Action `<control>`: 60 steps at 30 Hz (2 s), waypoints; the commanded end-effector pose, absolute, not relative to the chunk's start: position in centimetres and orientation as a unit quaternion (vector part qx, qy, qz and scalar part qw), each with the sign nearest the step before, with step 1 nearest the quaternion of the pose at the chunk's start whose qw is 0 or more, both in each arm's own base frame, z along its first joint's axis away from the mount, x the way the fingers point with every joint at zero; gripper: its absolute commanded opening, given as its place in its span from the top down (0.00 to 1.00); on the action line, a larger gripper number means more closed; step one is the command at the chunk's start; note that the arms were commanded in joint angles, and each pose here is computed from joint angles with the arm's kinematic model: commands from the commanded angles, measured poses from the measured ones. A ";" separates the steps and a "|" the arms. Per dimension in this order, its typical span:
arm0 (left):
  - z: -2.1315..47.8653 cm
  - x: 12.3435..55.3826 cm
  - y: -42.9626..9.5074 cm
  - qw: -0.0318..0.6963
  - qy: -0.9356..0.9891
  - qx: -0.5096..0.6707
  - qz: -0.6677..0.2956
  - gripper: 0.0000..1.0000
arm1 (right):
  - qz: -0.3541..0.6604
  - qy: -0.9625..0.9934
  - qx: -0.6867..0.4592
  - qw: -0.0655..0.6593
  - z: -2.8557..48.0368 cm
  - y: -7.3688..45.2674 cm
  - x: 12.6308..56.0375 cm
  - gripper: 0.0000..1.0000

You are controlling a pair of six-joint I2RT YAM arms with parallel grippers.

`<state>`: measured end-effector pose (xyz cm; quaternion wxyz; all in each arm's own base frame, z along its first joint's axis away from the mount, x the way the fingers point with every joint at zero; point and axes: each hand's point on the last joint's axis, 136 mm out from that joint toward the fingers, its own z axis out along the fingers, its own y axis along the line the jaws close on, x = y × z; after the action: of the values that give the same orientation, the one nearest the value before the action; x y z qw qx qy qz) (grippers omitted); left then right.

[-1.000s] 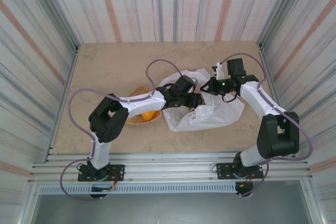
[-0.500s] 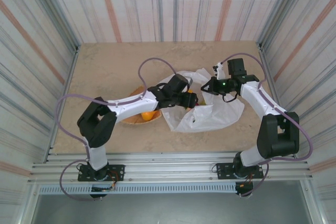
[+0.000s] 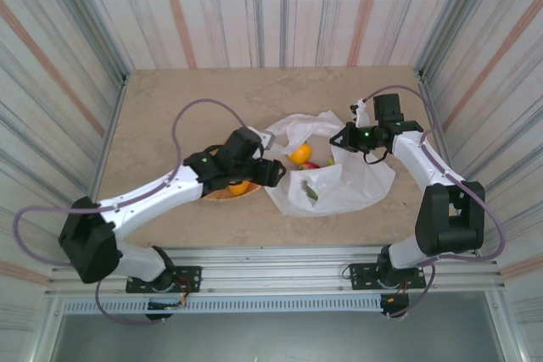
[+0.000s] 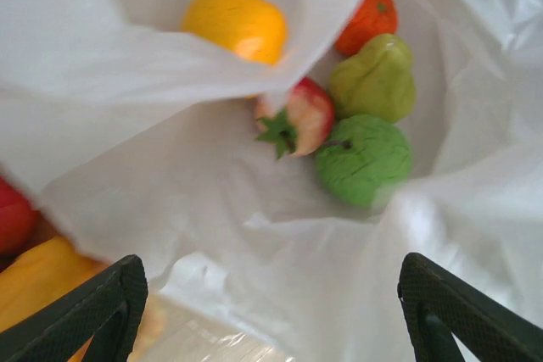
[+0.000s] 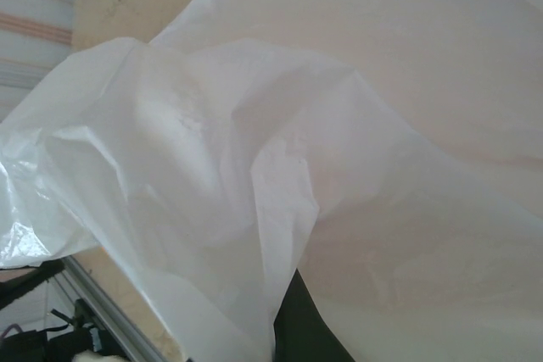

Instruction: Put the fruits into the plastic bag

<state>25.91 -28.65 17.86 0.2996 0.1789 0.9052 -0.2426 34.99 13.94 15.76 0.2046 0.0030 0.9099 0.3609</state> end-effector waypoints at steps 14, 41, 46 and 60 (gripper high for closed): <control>16.1 28.4 -12.8 0.270 0.952 -0.006 -0.141 0.17 | 0.359 0.912 0.014 0.199 14.9 13.6 35.1 1.00; 8.3 30.7 -10.8 0.194 0.979 -0.033 -0.056 0.19 | 0.364 0.911 0.019 0.191 14.1 13.3 34.9 1.00; 7.7 30.9 -12.0 0.180 0.980 -0.026 -0.082 0.18 | 0.366 0.911 0.019 0.190 14.1 13.5 35.0 1.00; 5.5 31.6 -13.0 0.157 0.983 -0.024 -0.089 0.17 | 0.367 0.911 0.019 0.187 13.8 13.5 34.8 1.00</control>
<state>31.36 -12.84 5.89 0.1616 -0.0255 0.9828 -0.0859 35.11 13.45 14.40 0.1989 0.0123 0.9105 0.3624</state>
